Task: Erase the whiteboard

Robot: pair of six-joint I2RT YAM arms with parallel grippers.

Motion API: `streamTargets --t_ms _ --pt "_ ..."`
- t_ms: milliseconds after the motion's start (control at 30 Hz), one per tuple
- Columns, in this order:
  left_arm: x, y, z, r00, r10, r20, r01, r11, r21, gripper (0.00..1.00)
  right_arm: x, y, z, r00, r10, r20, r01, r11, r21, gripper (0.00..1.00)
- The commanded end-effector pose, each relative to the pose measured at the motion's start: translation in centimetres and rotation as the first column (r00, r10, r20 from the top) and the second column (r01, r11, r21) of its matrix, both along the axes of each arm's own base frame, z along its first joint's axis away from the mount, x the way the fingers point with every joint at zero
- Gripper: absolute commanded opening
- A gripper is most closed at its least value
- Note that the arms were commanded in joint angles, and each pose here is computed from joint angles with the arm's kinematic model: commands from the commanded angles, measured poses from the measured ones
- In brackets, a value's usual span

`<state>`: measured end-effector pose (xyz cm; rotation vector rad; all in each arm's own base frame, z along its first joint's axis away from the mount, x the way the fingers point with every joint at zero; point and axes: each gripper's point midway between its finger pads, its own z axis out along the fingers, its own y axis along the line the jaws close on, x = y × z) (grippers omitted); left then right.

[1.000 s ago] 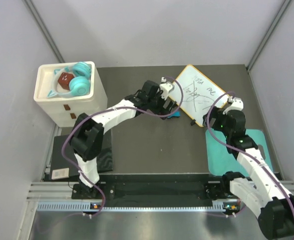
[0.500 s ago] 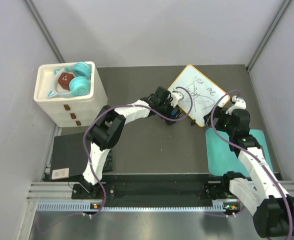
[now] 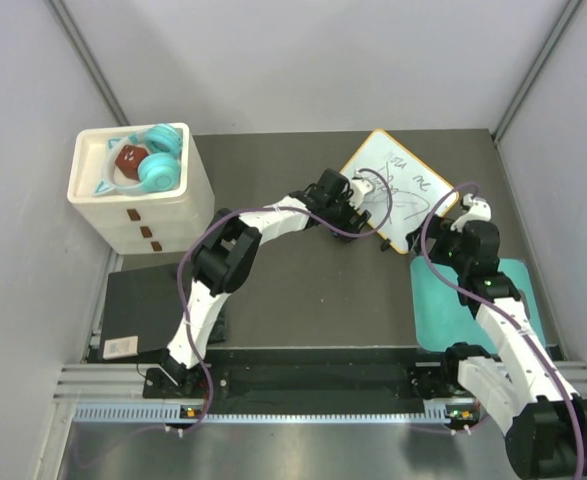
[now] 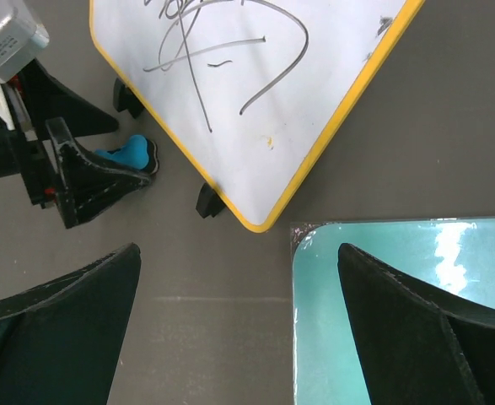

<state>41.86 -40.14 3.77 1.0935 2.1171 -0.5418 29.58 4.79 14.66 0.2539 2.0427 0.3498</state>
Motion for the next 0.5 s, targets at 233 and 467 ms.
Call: streamTargets --t_ms 233,467 --pt "0.0 -0.5 0.7 1.0 0.003 0.012 -0.003 1.0 0.0 0.73 -0.1 -0.6 0.7 0.999 -0.018 0.027 0.018 1.0 -0.004 0.99" --pt "-1.8 1.4 -1.2 0.999 0.021 -0.026 -0.02 0.999 0.036 0.49 -0.3 -1.0 -0.2 0.999 -0.048 0.002 0.048 0.999 -0.009 0.99"
